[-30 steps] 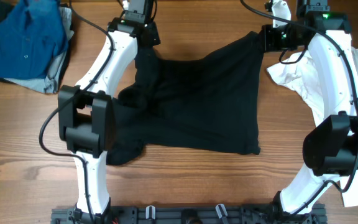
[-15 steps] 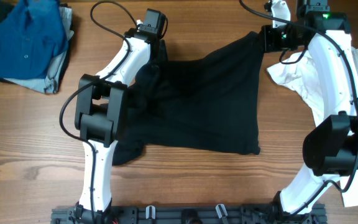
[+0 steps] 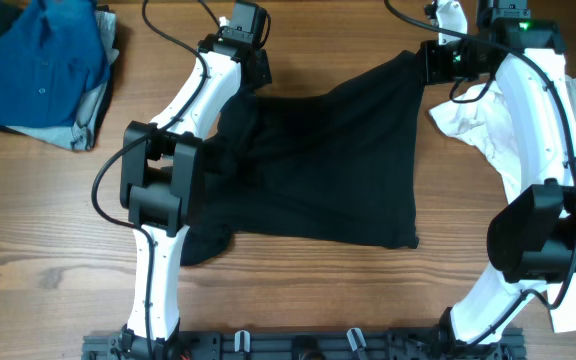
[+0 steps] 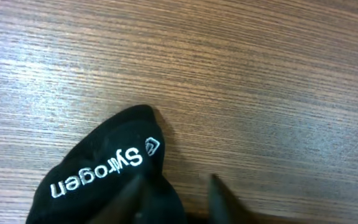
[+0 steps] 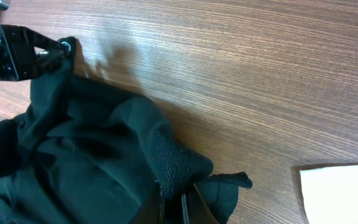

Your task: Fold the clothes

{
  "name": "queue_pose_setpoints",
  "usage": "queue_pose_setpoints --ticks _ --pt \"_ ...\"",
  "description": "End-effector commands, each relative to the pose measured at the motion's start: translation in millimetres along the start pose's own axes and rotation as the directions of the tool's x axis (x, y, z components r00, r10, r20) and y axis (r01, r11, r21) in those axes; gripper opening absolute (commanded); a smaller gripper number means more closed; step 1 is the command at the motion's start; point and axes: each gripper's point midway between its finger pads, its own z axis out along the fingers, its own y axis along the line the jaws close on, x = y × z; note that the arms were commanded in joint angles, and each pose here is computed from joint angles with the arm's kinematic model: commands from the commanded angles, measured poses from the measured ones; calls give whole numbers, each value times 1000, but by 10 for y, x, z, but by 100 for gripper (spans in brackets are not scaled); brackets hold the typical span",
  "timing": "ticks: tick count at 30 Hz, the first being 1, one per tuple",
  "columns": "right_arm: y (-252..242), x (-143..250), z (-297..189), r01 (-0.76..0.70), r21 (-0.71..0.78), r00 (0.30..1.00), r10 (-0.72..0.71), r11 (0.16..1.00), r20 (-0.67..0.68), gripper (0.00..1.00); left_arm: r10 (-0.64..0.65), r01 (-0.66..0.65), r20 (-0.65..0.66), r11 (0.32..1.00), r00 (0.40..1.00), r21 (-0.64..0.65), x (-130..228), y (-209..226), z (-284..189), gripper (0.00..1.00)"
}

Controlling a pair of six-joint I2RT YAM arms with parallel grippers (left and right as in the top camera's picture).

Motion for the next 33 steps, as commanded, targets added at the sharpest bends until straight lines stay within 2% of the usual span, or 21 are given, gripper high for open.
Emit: queue_pose_setpoints --ticks 1,5,15,16,17,18,19,28,33 --pt "57 -110 -155 40 -8 998 -39 999 48 4 -8 7 32 1000 999 12 -134 -1 -48 38" --pt "59 -100 -155 39 -9 998 -38 999 44 4 -24 24 24 1000 999 -11 -142 131 29 43" --pt "67 -101 -155 38 -14 998 -37 999 45 4 -22 20 -47 999 999 -49 87 243 346 42" --pt "71 -101 -155 38 -16 998 -37 999 45 4 -22 20 -45 999 999 -48 83 241 346 41" --pt "71 -101 -155 38 -16 998 -37 999 45 4 -22 20 -44 999 999 -48 81 240 346 35" --pt "71 -103 -155 39 -16 998 -38 999 46 4 -22 20 -44 999 999 -48 81 240 346 17" --pt "71 -106 -155 39 -15 998 -39 999 47 4 -22 20 -45 999 999 -48 83 241 346 5" --pt "69 -114 -156 45 -14 998 -45 999 50 5 -24 21 -47 999 999 -48 78 227 275 4" --pt "65 -135 -157 49 -12 997 -48 999 58 4 -26 26 5 999 1000 -38 -111 201 -90 4"
